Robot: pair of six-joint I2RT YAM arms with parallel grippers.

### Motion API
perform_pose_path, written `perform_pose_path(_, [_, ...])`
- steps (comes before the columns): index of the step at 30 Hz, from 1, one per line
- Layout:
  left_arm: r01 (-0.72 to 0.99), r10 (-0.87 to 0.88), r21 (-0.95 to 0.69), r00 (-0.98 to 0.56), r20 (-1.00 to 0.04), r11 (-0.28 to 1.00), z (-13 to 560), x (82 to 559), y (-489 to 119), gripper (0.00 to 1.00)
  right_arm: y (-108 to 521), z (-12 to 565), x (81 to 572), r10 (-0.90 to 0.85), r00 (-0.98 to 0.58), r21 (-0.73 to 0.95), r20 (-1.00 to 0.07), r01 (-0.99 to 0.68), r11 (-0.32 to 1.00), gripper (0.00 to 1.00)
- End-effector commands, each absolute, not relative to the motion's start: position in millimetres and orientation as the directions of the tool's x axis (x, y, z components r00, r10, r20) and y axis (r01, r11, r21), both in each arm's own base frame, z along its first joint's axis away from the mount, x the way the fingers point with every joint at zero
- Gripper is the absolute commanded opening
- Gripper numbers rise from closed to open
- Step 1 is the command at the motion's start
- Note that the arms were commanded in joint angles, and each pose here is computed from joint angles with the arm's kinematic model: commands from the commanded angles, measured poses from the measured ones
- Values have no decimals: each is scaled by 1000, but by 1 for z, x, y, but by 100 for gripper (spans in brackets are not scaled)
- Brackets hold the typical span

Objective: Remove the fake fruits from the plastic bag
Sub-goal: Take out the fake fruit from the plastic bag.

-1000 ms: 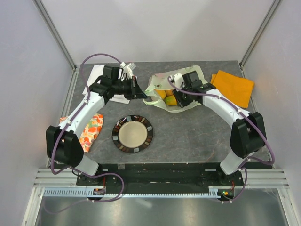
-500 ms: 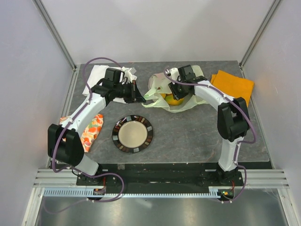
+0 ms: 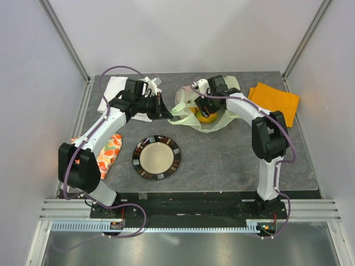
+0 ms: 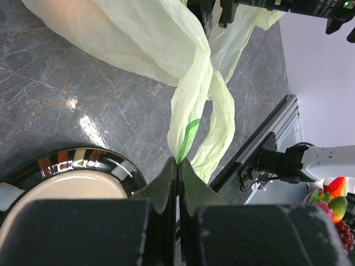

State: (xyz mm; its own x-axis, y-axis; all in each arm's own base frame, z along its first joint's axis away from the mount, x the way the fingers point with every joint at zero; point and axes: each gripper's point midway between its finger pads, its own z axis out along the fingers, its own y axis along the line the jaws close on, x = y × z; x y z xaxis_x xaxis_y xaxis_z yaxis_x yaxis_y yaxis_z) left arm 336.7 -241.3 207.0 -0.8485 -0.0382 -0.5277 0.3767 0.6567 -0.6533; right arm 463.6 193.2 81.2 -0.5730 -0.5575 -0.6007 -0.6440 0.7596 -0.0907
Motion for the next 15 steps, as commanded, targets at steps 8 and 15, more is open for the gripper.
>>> perform_pose_path(8, [454, -27, -642, -804, -594, 618, 226, 356, -251, 2, 215, 102, 526, -356, -633, -25, -687, -470, 883, 98])
perform_pose_path(15, [458, -26, -643, -803, -596, 614, 228, 359, -253, 2, 223, 80, 537, -322, -666, 6, -673, -440, 898, 98])
